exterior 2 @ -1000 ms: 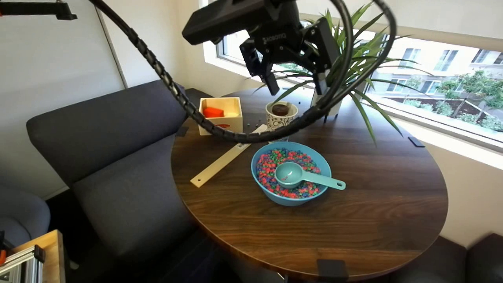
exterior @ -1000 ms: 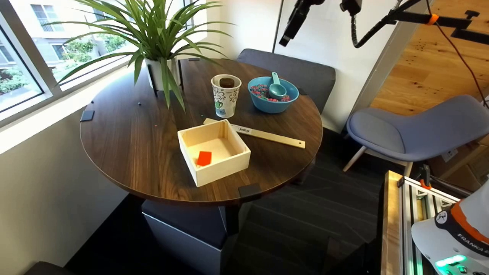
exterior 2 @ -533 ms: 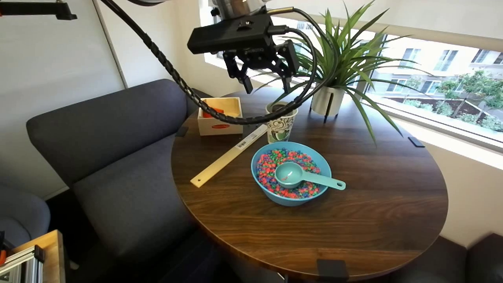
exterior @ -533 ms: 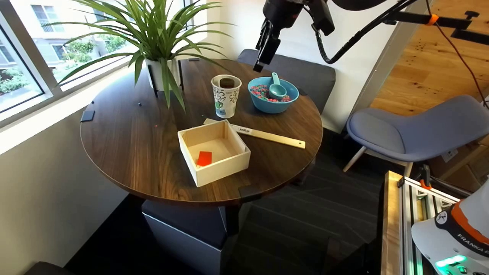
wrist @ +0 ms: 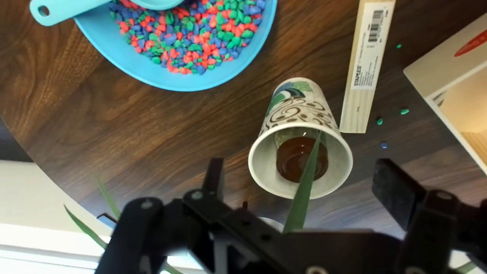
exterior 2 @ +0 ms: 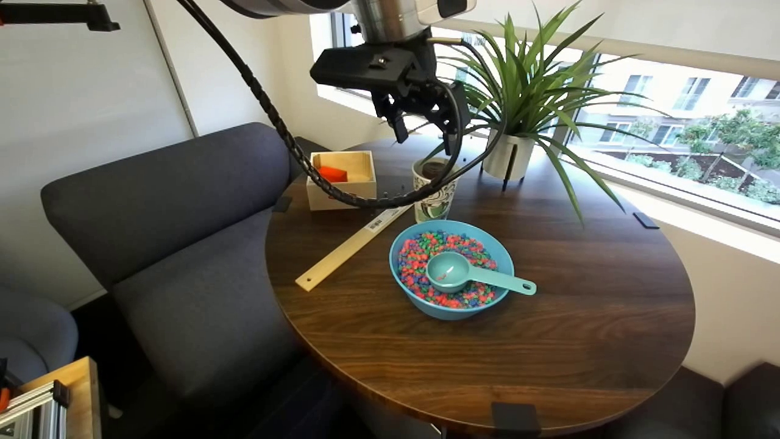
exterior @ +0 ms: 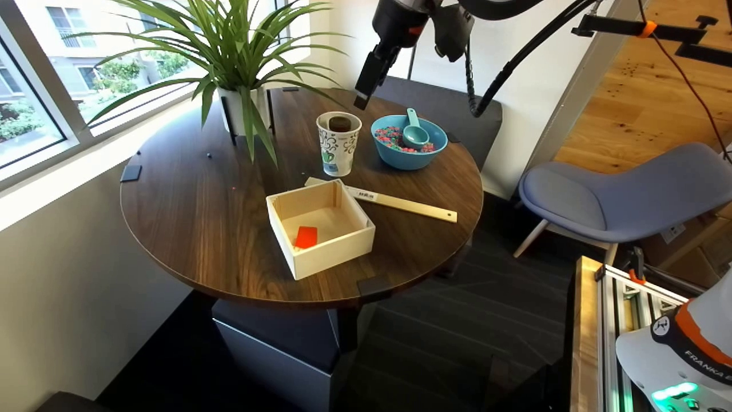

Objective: Take the bottle out off of the cup

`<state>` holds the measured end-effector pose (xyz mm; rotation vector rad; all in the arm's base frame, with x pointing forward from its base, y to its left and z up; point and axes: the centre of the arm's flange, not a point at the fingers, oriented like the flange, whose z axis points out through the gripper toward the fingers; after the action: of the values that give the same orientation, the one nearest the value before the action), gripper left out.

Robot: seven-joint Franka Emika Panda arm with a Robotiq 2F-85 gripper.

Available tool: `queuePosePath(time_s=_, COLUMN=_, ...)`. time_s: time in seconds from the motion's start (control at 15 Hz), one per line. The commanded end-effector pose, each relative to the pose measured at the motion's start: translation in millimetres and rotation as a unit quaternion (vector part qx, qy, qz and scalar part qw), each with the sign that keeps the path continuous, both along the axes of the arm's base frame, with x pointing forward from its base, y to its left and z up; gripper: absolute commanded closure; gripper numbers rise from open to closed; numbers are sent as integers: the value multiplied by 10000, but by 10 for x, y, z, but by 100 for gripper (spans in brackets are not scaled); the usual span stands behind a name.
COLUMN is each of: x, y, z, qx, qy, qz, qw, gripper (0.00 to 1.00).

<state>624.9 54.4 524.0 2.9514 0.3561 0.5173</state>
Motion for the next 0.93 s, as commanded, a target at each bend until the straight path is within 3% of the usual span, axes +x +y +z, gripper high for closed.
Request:
queuePosePath(time_s=0.0, x=349, y=48, z=-61, qx=235, qy=57, qz=-509, qw=9984, gripper=0)
queuePosePath(time_s=0.27, x=608, y=71, z=-206, qx=403, qy=111, qz=-683, qw=9968, gripper=2)
queuePosePath(time_s=0.53, x=757, y=85, z=-341, qx=465, qy=329, qz=-767, qw=9954, gripper=18)
queuePosePath(time_s=0.6, x=778, y=89, z=-371, qx=489, qy=382, qz=-778, qw=9950, gripper=17)
queuePosePath(time_s=0.67, x=801, y=95, z=-392, qx=525, qy=453, qz=-785, qw=9945, gripper=25)
queuePosePath(time_s=0.87, x=834, y=132, z=-431, qx=595, qy=643, qz=-789, qw=9930, gripper=24)
